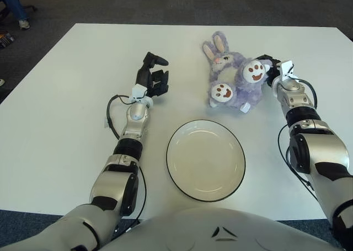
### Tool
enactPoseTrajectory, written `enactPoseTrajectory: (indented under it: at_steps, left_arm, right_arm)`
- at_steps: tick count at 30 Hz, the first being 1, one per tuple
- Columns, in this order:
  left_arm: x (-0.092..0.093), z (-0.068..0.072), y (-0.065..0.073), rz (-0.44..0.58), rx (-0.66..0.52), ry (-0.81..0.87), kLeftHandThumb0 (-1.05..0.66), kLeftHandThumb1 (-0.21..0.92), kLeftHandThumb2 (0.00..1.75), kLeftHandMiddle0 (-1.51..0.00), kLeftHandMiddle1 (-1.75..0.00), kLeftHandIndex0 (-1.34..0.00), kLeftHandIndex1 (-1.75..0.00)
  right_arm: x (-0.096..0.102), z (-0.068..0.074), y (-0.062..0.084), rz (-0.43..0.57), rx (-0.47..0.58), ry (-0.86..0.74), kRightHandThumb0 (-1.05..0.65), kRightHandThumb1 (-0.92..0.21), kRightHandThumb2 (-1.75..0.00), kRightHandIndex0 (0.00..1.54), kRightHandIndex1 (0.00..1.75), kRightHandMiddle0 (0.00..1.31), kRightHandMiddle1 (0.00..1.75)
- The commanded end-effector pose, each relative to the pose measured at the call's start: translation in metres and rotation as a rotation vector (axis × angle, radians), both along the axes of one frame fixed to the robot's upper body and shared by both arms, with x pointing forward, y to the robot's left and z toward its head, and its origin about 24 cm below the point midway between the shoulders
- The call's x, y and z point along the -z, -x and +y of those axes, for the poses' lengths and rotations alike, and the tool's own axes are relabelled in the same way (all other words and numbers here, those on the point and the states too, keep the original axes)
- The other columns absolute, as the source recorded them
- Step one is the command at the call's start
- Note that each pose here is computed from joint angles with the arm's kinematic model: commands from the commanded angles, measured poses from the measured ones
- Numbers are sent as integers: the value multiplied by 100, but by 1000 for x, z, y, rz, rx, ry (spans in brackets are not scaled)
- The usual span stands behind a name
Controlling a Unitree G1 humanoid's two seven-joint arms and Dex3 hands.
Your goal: Put the doll into the plate.
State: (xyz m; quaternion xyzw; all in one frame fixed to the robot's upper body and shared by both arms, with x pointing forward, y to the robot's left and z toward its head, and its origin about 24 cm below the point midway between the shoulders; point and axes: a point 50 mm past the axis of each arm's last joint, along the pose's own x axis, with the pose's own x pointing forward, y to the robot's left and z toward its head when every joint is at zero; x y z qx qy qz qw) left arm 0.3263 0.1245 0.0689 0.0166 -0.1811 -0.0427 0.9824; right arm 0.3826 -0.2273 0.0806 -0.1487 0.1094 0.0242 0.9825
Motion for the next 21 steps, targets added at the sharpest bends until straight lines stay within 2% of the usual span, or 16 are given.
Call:
enactPoseTrajectory:
  at_steps: [1, 10, 21]
  left_arm:
    - [29, 2, 13, 111, -7, -4, -37, 74, 76, -110, -175, -29, -175]
    - [30, 1, 13, 117, -3, -1, -37, 75, 76, -111, -175, -29, -175]
    - [30, 2, 12, 122, -1, -3, -37, 74, 77, -112, -175, -30, -175]
  right_arm:
    - [24, 8, 9, 87, -39, -13, 0, -76, -62, 37, 156, 36, 154]
    - [28, 17, 15, 74, -145, -61, 0, -69, -78, 32, 165, 31, 163]
    - [31, 23, 22, 68, -207, -33, -1, -66, -85, 32, 168, 31, 165]
